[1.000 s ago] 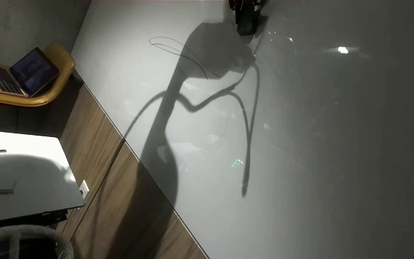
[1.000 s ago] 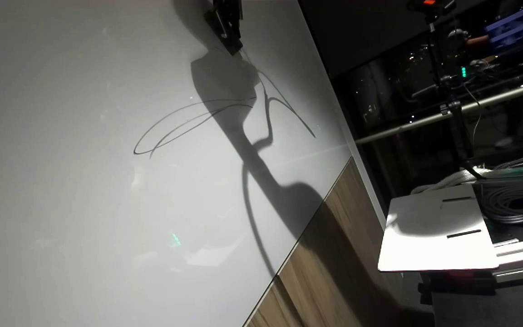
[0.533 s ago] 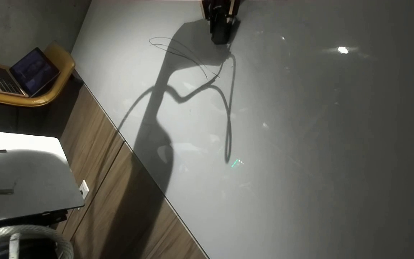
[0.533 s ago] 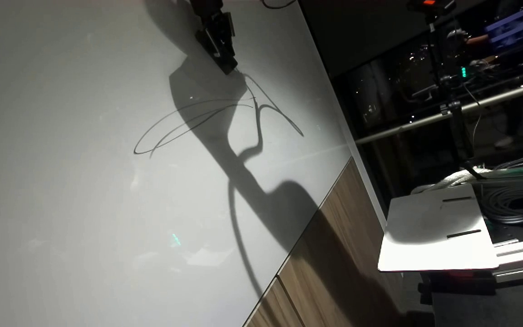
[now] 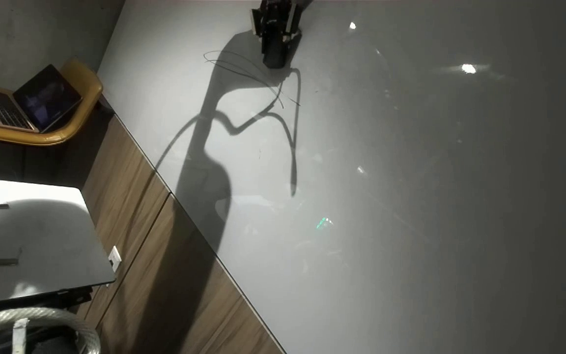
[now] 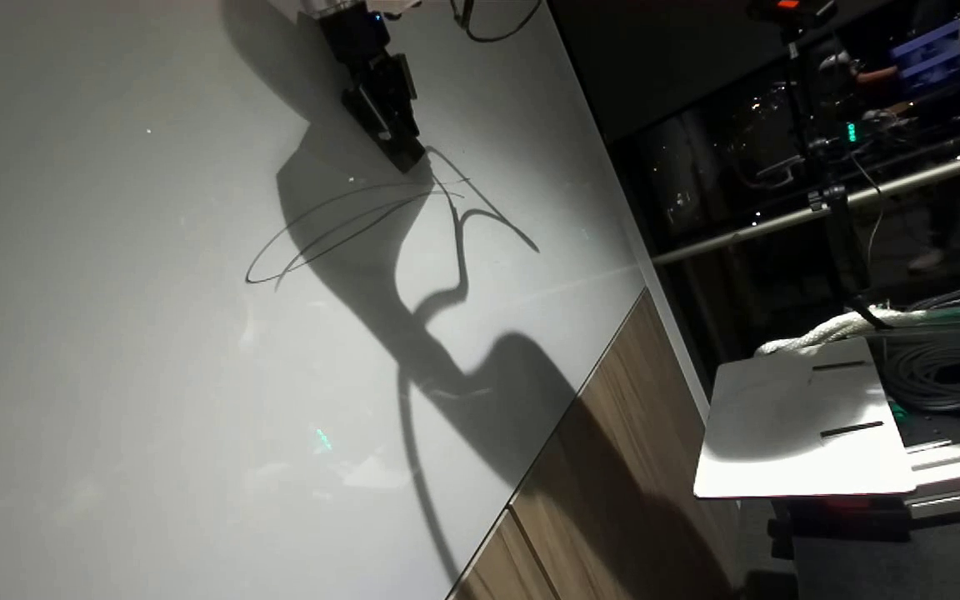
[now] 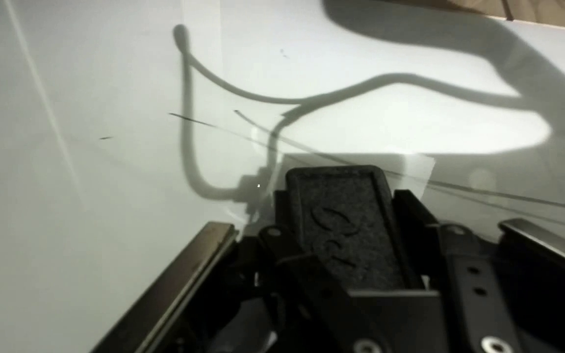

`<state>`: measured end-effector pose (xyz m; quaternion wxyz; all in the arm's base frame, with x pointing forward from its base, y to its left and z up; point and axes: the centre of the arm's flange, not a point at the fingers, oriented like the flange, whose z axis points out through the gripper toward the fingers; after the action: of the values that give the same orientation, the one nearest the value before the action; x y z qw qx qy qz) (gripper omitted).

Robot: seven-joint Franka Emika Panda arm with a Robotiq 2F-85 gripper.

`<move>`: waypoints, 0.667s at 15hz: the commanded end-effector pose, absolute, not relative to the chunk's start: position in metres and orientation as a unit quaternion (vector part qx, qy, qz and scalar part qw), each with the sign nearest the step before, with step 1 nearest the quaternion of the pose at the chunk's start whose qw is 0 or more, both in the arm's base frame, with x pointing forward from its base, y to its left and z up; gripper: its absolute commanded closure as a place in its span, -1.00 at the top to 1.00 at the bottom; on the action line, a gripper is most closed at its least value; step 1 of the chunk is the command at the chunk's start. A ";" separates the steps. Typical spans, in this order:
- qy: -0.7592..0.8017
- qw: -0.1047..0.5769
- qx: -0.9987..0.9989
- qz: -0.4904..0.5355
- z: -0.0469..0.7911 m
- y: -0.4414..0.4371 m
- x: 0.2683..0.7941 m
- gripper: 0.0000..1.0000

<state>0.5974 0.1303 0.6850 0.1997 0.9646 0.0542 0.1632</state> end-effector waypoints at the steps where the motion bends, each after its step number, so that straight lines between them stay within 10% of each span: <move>1: 0.106 0.173 0.964 0.169 0.632 0.209 0.621 -0.39; 10: 0.163 0.150 0.961 0.165 0.588 0.318 0.630 -0.38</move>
<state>0.6014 0.2995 0.5796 0.1641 0.9641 0.1534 0.1414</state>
